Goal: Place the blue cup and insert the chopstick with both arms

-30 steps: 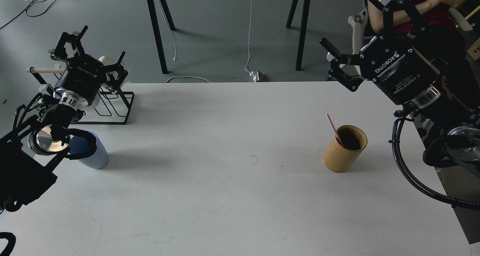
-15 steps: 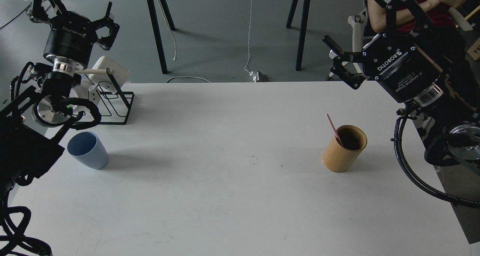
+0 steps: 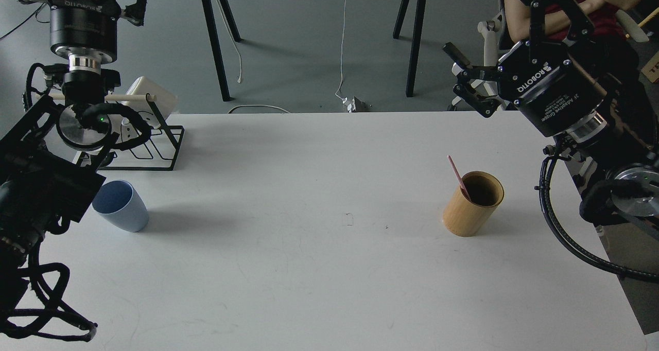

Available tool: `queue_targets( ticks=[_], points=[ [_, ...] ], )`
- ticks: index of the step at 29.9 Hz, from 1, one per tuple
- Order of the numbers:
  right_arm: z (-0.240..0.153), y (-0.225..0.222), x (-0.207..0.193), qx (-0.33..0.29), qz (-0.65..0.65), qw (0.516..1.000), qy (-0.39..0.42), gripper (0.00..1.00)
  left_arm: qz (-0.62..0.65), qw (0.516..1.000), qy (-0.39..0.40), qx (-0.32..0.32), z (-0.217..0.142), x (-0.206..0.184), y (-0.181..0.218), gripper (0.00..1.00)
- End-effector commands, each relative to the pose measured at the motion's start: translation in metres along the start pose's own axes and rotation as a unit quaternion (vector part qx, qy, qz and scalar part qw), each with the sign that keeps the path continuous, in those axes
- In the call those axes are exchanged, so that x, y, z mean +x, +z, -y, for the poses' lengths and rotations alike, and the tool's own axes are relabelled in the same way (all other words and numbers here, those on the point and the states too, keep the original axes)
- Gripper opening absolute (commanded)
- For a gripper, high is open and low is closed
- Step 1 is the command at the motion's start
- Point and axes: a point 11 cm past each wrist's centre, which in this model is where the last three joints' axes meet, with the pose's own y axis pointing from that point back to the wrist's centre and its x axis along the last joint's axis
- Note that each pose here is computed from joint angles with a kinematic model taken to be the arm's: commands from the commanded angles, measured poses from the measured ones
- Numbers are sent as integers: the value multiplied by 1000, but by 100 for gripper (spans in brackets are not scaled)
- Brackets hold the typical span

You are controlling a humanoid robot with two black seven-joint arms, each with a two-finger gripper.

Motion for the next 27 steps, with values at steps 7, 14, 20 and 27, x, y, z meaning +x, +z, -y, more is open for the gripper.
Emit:
queue_targets(
  ticks=[7,14,20,27],
  points=[
    [-2,-10,4,8,-10,1000,5,99,226,946,-178,147,8,-87,62,100],
    [-6,-15,8,8,-18,1000,11,99,507,790,-224,263,-19,-83,121,100],
    [-9,-14,14,7,-22,1000,22,99,549,723,-267,323,-48,-105,120,100],
    [-12,-21,16,7,-30,999,27,99,543,731,-262,321,-51,-101,122,100]
  ],
)
